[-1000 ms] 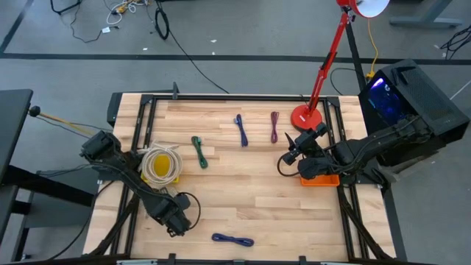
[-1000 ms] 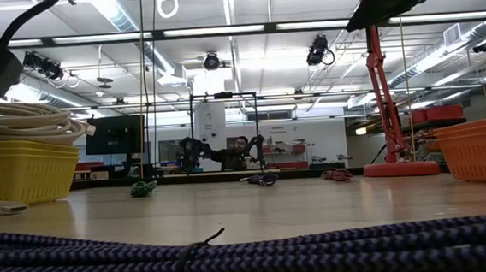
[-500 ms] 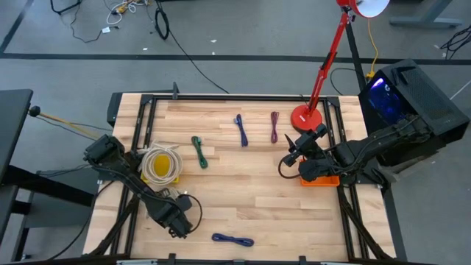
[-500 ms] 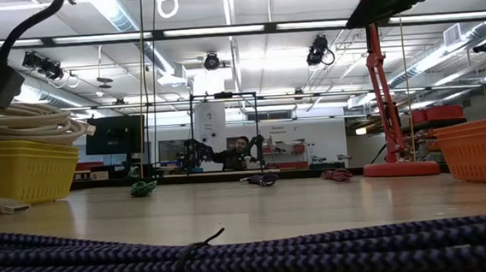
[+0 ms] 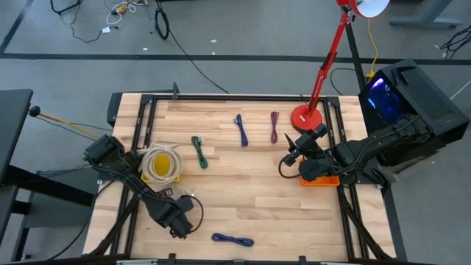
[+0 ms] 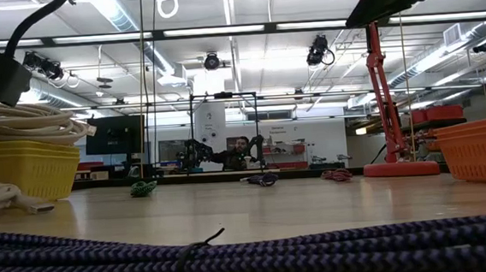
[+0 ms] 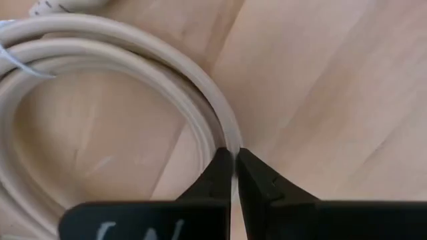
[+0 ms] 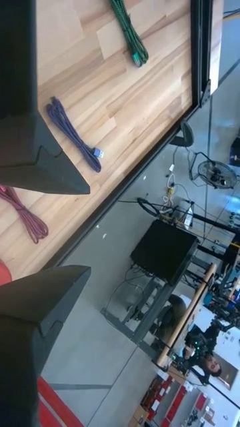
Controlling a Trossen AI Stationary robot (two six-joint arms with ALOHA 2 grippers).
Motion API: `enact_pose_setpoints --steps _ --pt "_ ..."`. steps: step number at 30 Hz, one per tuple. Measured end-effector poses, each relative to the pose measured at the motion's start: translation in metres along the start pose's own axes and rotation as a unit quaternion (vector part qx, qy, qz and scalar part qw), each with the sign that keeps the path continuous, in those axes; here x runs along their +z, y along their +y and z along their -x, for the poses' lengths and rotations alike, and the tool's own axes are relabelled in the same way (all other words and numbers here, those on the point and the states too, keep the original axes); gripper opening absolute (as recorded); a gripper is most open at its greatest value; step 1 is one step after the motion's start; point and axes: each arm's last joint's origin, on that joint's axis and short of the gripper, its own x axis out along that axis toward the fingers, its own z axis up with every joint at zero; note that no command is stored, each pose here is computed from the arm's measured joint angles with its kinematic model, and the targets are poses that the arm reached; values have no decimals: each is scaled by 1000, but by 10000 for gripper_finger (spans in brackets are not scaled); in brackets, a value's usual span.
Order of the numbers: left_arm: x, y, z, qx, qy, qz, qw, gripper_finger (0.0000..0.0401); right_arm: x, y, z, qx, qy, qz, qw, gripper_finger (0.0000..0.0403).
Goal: Pick & Place USB Port
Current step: Put the brown HDMI cable into the yellow basket
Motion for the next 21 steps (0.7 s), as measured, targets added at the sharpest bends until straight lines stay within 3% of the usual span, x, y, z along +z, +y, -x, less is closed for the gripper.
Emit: enact_pose_setpoints --steps 10,21 --pt "7 -21 25 -36 -23 2 999 8 0 0 0 0 0 8 1000 185" --pt "22 -47 90 -59 -161 -31 985 8 0 0 0 0 0 10 1000 185"
